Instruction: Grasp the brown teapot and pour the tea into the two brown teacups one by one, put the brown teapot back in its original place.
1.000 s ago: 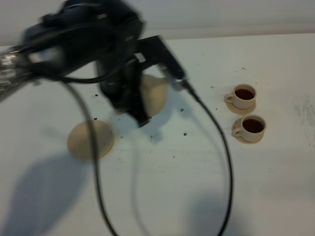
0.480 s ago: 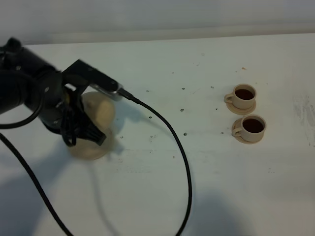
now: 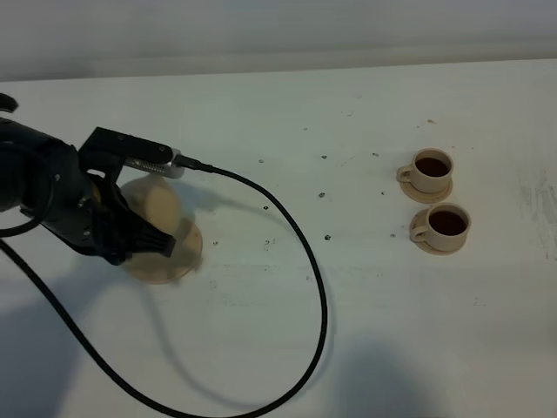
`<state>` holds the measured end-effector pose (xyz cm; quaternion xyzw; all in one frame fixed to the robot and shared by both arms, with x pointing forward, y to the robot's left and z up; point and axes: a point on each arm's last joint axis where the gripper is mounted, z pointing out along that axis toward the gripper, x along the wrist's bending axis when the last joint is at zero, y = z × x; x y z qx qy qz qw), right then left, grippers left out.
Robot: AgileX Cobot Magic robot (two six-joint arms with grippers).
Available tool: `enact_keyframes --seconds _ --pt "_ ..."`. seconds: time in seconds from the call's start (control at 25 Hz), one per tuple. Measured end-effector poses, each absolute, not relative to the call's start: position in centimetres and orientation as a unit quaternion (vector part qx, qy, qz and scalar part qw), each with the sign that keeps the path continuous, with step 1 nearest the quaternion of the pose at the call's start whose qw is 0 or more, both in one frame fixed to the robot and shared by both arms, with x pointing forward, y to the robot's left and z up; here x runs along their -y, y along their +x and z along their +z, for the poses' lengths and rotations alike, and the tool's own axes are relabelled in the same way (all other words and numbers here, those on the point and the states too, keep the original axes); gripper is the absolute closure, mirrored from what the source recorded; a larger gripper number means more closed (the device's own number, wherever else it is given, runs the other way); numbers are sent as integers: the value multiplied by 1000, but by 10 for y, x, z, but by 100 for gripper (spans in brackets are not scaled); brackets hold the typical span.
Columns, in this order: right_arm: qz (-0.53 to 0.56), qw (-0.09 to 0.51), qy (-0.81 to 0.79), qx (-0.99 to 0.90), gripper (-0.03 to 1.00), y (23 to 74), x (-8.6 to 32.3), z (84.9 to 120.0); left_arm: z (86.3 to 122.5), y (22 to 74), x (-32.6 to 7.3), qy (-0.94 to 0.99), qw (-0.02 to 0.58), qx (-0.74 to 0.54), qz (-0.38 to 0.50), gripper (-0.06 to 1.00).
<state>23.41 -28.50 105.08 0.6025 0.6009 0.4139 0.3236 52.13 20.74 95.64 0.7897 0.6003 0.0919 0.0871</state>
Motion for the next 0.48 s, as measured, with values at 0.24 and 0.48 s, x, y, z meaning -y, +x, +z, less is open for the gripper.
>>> enact_keyframes --seconds 0.24,0.48 --pt "414 324 602 -601 43 234 285 1051 934 526 -202 790 79 -604 63 84" --pt "414 324 602 -601 43 234 285 1051 933 525 -202 790 74 -606 58 84"
